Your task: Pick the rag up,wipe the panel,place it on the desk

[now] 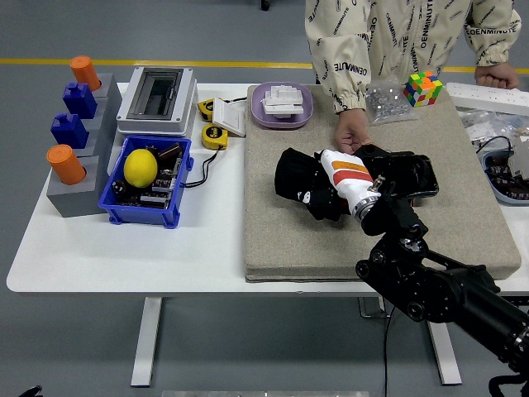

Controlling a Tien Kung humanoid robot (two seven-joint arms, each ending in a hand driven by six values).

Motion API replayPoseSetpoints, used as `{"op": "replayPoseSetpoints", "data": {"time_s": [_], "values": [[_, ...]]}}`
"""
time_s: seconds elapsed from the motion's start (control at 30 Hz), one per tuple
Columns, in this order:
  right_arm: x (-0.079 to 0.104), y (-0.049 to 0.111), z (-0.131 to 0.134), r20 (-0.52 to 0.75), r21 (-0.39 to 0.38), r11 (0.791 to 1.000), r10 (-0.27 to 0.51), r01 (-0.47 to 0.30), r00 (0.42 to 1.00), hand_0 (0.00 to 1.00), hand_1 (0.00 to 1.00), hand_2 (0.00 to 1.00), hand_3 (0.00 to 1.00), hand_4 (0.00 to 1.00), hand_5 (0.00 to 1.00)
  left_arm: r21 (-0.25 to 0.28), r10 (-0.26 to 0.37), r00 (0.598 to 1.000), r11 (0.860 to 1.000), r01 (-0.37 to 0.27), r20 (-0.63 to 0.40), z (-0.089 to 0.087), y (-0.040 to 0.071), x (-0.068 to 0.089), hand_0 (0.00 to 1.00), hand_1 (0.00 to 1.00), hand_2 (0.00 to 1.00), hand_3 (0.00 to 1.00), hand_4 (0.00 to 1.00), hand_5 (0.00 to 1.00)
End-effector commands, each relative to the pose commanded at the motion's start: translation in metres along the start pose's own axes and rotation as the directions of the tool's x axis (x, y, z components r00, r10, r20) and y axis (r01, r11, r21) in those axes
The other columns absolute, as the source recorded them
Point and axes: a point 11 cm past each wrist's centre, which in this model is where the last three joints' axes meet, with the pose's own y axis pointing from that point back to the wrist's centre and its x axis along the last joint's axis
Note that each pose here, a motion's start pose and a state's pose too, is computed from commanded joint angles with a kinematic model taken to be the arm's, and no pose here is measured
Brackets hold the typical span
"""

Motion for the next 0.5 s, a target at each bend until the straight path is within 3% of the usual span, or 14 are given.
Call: {"op": "replayPoseSetpoints", "data": {"time_s": [0.3, 0.5], "values": [[0.010, 0.001, 0.023, -0.008, -0.048, 0.999, 0.018, -0.018, 1.000, 0.320, 0.444, 0.493, 0.514, 0.871, 0.264, -0.001, 0.000, 1.000, 1.000, 0.000, -0.002, 0.000, 0.000, 0.000, 0.612, 0.640, 0.653, 0.562, 0.626, 0.438], [0.025, 0.005, 0.059, -0.033, -0.114, 0.993, 0.039, -0.043, 0.999, 0.321, 0.444, 0.492, 0.514, 0.871, 0.263, 0.003, 0.001, 1.000, 1.000, -0.001, -0.006, -0.002, 0.000, 0.001, 0.612, 0.640, 0.654, 0.562, 0.627, 0.438]]}}
